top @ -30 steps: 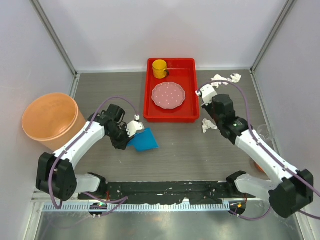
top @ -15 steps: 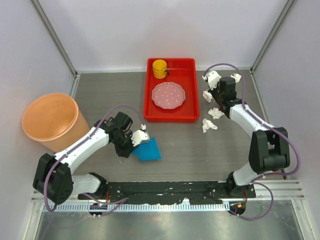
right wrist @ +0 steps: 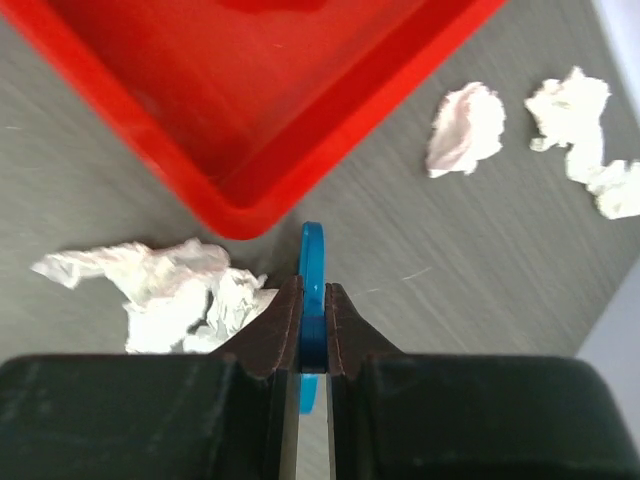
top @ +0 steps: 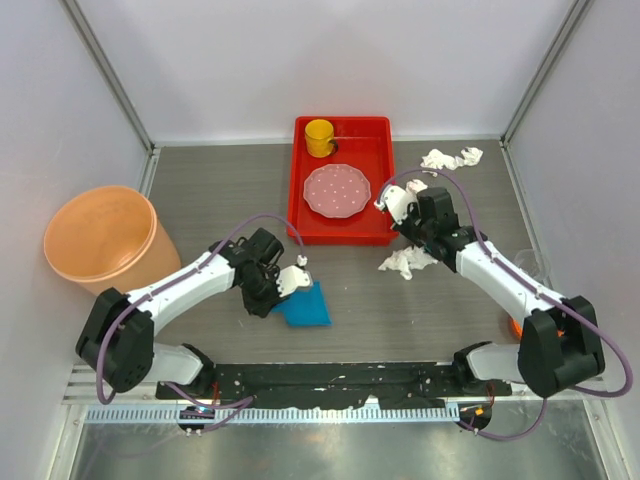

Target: Sweep away the paper scraps from the table

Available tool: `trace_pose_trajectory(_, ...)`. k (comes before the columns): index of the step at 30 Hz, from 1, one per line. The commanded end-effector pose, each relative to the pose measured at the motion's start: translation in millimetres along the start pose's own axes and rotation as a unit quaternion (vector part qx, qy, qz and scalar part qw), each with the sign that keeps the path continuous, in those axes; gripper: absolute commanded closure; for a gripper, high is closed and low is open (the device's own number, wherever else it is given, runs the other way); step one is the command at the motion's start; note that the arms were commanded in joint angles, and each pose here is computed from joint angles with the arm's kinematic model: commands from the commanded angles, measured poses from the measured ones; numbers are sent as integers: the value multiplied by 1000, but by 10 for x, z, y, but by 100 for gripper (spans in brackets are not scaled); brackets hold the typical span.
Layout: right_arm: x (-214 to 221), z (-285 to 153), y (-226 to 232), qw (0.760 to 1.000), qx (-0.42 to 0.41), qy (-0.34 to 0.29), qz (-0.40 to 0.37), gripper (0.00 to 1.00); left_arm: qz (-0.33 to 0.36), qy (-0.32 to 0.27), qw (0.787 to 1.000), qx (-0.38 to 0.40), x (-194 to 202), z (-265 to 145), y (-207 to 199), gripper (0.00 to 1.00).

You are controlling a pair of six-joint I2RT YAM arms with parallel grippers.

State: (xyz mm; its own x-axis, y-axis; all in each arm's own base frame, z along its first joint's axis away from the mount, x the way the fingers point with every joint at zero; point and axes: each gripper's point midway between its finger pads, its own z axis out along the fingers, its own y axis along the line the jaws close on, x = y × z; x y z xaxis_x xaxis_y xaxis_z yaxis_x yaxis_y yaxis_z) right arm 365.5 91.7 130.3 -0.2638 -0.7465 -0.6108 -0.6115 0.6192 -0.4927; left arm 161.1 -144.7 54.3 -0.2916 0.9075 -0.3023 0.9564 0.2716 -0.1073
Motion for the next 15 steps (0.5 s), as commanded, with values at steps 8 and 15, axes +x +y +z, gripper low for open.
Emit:
trace_pose_trajectory(8,-319,-871,429,975,-55,-14,213,99,62,-5,998,-30,-298,27,46,100)
trace_pose_trajectory(15,-407,-1254,54,942,50,-36,330,99,83,9,994,-74,-564,122,287,100)
